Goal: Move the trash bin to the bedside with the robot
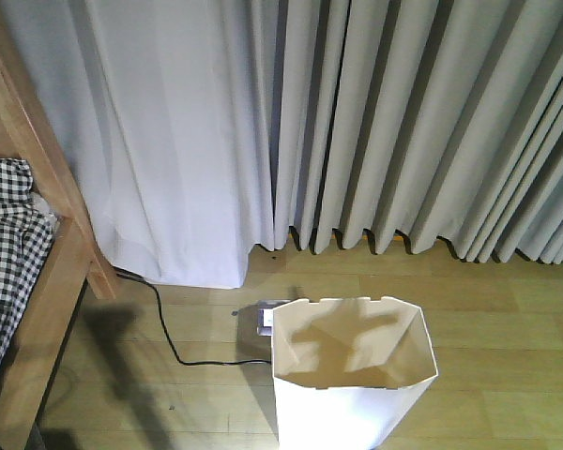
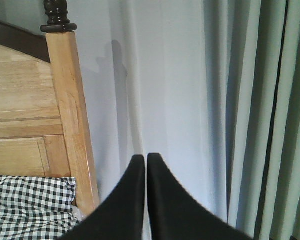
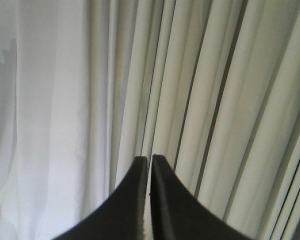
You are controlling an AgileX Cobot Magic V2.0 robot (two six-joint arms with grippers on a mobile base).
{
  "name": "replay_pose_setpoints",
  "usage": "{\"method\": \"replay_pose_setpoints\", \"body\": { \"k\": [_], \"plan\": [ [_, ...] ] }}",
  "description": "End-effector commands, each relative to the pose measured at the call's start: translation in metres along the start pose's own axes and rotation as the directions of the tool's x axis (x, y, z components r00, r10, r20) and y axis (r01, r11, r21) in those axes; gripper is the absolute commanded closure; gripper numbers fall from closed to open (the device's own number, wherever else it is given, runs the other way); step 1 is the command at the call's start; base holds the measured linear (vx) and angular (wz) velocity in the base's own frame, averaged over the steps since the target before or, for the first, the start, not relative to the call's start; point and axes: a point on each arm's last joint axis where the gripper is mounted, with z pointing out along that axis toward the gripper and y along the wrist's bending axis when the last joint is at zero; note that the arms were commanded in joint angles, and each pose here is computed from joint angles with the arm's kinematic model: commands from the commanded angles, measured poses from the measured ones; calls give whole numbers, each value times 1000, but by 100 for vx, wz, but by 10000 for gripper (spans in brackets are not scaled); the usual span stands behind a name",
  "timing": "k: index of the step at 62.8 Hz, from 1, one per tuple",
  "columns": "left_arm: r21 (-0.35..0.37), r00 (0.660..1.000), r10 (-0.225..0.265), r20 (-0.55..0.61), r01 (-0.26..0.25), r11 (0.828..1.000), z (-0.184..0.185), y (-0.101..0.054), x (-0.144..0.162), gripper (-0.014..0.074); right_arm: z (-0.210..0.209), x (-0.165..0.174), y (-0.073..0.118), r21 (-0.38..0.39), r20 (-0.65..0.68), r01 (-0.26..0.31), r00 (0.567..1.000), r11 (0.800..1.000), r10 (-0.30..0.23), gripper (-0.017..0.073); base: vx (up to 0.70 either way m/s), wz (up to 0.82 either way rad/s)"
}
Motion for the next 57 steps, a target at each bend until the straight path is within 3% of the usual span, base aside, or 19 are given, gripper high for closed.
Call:
{"method": "replay_pose_setpoints", "body": {
  "k": [1,35,41,51,57],
  "plan": [
    [8,997,-24,77,23,1000,-1,0,-4,600,-1,-12,-4,42,65,-12,998,999,9,567,0,0],
    [8,997,-24,77,23,1000,-1,0,-4,600,-1,-13,-5,45,68,-9,998,999,6,568,0,0],
    [8,997,-24,77,23,1000,-1,0,-4,600,1,-6,-5,55,32,52,998,997,-53,568,0,0],
    [8,997,-24,77,23,1000,-1,0,-4,600,-3,20,-10,144,54,41,997,989,-49,568,0,0],
    [8,997,-24,77,23,1000,-1,0,-4,600,-4,46,-10,187,124,67,988,980,-91,568,0,0]
  ]
}}
